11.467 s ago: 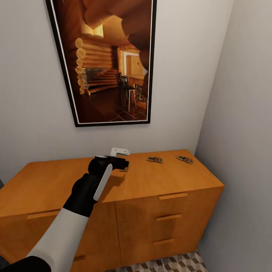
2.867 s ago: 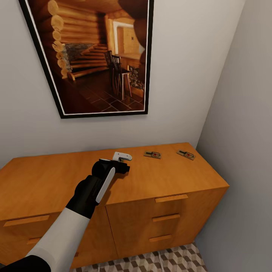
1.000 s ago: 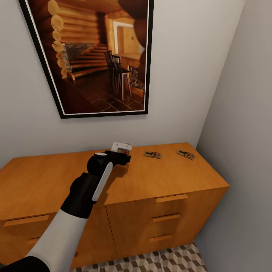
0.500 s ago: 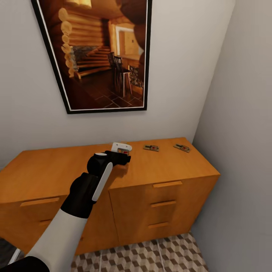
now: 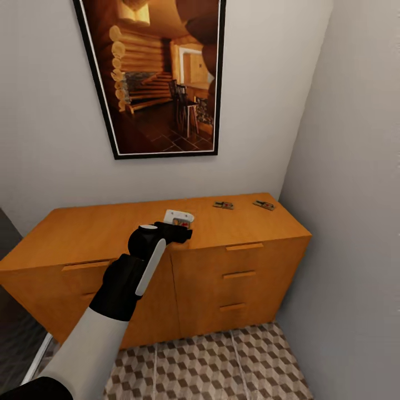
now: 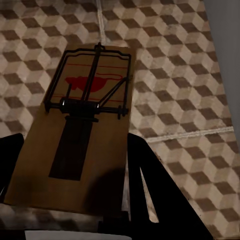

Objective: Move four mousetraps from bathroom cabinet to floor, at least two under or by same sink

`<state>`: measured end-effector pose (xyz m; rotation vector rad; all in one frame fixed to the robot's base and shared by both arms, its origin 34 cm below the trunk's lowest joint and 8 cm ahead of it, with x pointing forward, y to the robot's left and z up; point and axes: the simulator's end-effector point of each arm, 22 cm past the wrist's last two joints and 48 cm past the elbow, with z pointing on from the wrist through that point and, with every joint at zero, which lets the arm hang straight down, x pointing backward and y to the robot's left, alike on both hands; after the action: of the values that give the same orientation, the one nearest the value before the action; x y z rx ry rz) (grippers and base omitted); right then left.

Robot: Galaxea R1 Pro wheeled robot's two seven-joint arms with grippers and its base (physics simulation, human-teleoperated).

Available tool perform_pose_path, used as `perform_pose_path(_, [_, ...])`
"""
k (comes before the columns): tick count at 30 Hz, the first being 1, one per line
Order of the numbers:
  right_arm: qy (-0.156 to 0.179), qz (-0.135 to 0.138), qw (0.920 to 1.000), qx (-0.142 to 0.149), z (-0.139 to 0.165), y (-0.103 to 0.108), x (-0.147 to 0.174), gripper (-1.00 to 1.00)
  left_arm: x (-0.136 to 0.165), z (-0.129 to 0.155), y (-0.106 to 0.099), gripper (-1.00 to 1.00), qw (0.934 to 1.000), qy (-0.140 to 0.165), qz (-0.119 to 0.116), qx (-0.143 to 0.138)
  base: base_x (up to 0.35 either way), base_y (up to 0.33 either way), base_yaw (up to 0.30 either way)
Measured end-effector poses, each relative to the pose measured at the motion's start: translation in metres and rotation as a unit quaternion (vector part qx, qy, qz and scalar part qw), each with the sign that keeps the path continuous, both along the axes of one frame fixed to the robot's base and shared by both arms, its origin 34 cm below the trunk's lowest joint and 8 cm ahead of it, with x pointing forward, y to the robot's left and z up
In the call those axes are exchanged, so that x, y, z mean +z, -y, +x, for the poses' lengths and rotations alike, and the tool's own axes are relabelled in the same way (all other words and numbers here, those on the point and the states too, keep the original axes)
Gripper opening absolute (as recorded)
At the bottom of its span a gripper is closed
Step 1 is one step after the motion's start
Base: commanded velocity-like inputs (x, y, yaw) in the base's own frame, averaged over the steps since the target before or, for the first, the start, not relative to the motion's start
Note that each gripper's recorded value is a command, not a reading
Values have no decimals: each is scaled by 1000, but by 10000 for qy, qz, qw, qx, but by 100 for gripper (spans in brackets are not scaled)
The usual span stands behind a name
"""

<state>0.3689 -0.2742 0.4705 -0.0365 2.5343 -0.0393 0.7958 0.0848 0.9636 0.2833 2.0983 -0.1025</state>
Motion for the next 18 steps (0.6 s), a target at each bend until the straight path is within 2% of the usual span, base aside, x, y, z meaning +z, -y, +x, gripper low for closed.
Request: perform_pose_path(18, [28,1,10000,1,2,1,1,-100,-3,0,0,-100,10000,-39,14,2,-267,187,0])
